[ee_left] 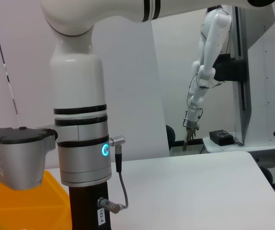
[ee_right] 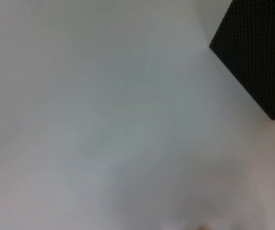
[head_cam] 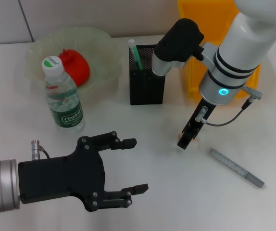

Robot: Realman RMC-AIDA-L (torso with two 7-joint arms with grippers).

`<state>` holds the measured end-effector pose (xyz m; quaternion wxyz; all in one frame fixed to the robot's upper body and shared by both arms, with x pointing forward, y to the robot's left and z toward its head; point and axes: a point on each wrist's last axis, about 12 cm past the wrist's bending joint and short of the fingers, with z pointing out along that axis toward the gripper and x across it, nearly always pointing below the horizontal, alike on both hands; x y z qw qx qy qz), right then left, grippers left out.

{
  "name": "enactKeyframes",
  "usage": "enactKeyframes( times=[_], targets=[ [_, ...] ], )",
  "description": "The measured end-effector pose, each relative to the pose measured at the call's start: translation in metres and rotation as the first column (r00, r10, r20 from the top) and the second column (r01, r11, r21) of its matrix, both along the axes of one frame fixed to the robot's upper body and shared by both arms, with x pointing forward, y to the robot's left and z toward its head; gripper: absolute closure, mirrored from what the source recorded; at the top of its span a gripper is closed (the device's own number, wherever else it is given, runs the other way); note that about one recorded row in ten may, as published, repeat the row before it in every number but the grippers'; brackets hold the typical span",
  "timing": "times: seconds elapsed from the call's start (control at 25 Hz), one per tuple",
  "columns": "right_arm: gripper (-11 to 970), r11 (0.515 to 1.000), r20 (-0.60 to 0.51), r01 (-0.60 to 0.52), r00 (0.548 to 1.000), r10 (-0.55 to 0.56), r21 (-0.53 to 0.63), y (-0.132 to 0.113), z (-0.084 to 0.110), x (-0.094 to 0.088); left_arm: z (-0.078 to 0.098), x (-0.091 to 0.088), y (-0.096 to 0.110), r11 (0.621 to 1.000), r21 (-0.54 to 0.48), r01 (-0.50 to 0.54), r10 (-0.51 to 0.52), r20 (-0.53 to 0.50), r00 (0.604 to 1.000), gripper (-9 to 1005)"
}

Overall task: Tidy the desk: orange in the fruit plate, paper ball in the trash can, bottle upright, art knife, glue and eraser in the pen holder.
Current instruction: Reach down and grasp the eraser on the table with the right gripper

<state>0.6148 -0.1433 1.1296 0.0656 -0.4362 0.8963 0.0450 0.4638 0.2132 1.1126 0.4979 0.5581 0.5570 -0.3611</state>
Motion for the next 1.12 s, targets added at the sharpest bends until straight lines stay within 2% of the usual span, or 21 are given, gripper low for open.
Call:
enactKeyframes(
  times=[1.12],
  targets=[
    [359,1.0,-0.007,0.019,1.0,-0.019,0.004,0.0011,-0.0024,-0.001,0.0,0.0003,0.0006,1.0,0.0,-0.002,0.002,0.002,1.0,210]
  ],
)
